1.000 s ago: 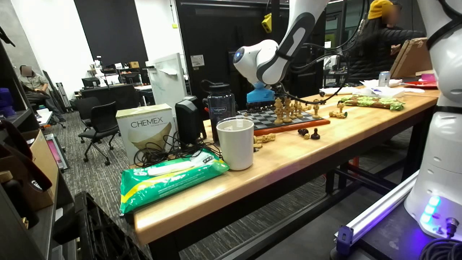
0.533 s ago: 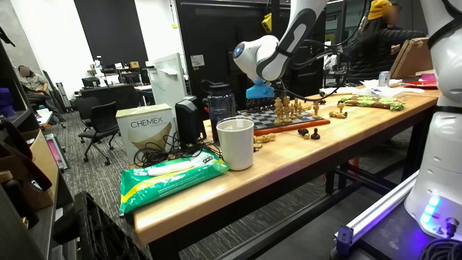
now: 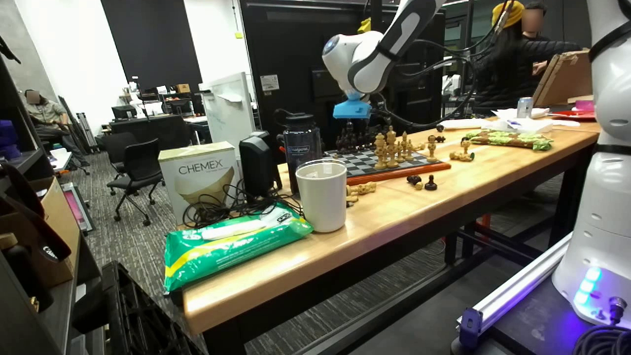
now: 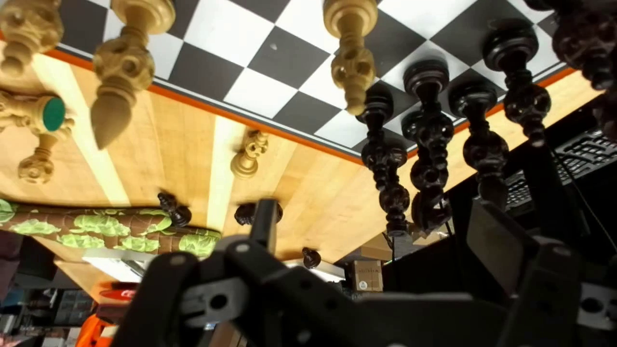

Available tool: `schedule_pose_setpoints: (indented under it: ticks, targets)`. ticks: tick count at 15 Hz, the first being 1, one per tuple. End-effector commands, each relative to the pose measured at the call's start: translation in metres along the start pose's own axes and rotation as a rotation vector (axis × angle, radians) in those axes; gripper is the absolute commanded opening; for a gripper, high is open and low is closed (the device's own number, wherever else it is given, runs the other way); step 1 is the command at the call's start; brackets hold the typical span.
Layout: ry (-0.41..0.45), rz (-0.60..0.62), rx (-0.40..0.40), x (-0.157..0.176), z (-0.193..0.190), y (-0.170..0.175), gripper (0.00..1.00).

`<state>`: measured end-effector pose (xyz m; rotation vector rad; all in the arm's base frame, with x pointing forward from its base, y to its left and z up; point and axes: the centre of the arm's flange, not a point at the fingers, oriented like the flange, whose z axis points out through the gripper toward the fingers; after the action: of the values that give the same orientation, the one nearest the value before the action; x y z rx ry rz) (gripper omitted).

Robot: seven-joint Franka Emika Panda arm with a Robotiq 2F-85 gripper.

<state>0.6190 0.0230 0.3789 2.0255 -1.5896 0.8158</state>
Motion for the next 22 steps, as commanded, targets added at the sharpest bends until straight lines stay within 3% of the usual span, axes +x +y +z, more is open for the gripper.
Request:
schedule_pose_setpoints:
  ticks: [1,6,11,22]
  targets:
    - [-0.129,0.049,0.046,0.028,-0.024,0.015,1.0]
    - [-0.384,0.116,0.125,0.061,-0.043,0.026,1.0]
    - [-0.557,0.166,0.152,0.08,-0.038,0.041,1.0]
    - [-0.628,0.199,0.192,0.074,0.004,0.054,1.0]
